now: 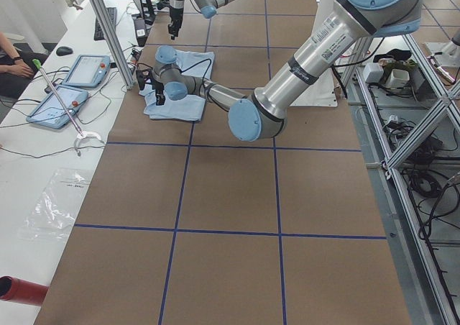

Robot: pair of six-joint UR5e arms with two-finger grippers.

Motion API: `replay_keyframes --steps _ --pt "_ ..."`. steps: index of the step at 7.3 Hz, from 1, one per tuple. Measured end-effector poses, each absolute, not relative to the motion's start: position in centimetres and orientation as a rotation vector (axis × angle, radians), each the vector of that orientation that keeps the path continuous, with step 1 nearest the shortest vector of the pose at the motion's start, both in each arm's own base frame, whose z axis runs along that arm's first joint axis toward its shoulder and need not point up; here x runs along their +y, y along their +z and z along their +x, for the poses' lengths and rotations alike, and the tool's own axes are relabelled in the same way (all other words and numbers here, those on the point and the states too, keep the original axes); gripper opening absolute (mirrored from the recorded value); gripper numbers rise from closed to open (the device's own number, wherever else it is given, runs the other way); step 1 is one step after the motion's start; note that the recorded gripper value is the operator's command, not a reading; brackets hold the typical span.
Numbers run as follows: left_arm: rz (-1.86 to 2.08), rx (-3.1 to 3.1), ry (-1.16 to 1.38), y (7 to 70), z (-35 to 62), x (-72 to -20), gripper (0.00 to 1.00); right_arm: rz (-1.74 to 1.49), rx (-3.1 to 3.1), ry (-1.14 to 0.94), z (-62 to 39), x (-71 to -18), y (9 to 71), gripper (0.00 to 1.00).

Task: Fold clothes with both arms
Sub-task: 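Open both grippers and move the right gripper to the folded shirt's side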

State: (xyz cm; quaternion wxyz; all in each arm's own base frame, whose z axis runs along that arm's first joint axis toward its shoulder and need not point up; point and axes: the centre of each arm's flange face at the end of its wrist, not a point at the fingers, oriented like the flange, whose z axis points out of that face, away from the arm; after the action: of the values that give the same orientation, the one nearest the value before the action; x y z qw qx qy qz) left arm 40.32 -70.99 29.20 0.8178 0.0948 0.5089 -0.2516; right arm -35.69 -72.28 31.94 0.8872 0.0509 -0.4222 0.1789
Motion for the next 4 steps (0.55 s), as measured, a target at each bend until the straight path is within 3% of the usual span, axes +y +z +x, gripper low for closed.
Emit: replay_keyframes --steps 2,4 --pt "0.206 1.087 -0.532 29.9 39.7 -70.3 1.00 0.106 -0.894 0.337 -37.3 -70.0 33.8 1.00" --pt "0.209 1.095 -0.527 30.4 39.0 -69.3 1.00 0.093 -0.913 0.276 -40.0 -63.8 37.6 0.98"
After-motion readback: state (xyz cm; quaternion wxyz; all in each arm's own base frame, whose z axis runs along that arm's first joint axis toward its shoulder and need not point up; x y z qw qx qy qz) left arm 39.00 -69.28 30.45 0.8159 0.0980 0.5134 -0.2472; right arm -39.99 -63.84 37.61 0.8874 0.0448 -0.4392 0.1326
